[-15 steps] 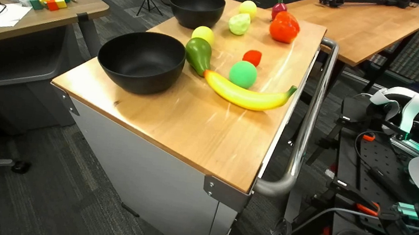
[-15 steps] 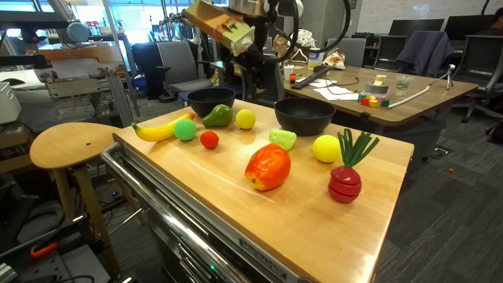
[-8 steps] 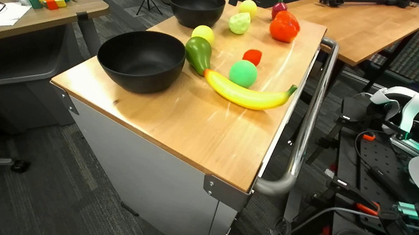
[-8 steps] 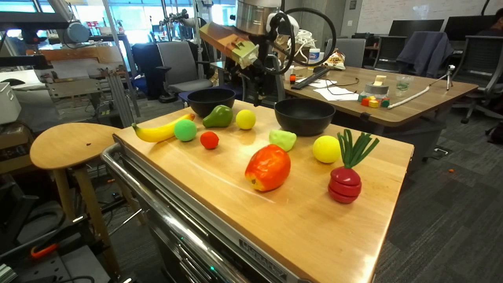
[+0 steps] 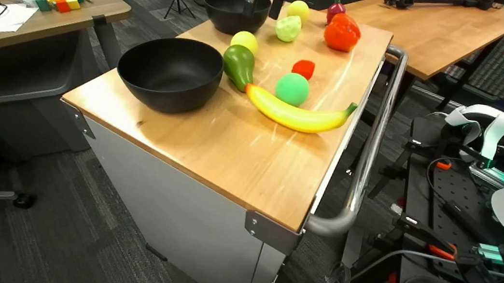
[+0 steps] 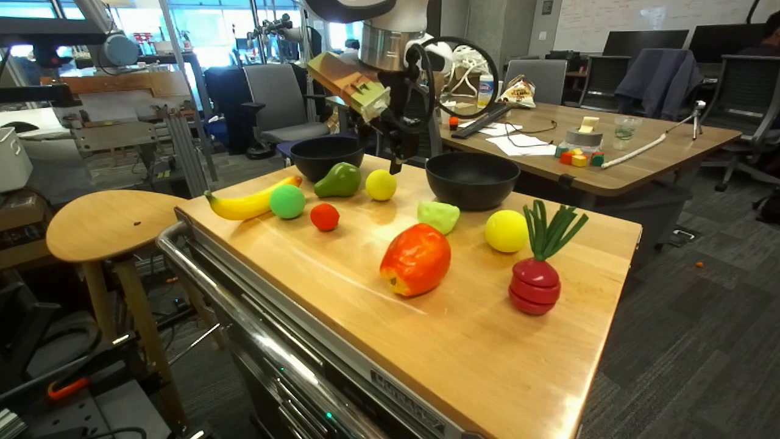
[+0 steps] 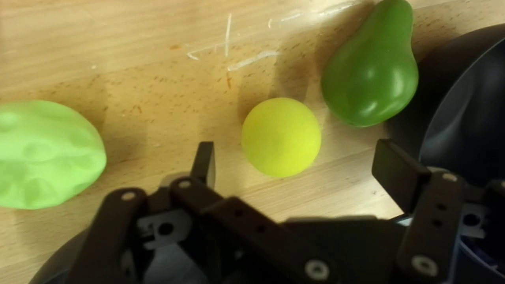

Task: Put the plush fruits in the two black bowls

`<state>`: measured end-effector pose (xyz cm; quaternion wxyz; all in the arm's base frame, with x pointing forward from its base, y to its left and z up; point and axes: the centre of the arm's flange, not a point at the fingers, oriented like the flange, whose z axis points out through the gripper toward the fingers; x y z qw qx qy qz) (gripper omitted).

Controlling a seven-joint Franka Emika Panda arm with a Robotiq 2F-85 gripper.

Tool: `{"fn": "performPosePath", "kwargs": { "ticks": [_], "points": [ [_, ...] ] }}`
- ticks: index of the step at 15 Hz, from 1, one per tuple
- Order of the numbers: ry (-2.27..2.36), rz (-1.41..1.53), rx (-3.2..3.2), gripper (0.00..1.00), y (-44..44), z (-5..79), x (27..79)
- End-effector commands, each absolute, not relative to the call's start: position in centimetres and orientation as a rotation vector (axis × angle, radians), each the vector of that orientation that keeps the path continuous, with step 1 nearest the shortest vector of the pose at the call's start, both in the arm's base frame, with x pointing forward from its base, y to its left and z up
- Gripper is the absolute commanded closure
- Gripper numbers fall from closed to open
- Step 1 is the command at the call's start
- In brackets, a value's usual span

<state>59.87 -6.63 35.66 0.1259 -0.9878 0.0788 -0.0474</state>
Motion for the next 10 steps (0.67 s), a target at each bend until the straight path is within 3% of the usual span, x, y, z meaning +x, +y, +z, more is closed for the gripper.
{"fn": "performPosePath", "kwargs": {
  "ticks": [1,10],
  "points": [
    [0.254,-0.193,-2.910,0.00,-4.3,34.9,61.1],
    [0.310,-0.186,-3.014,0.00,-2.5,31.7,61.8]
  ]
}}
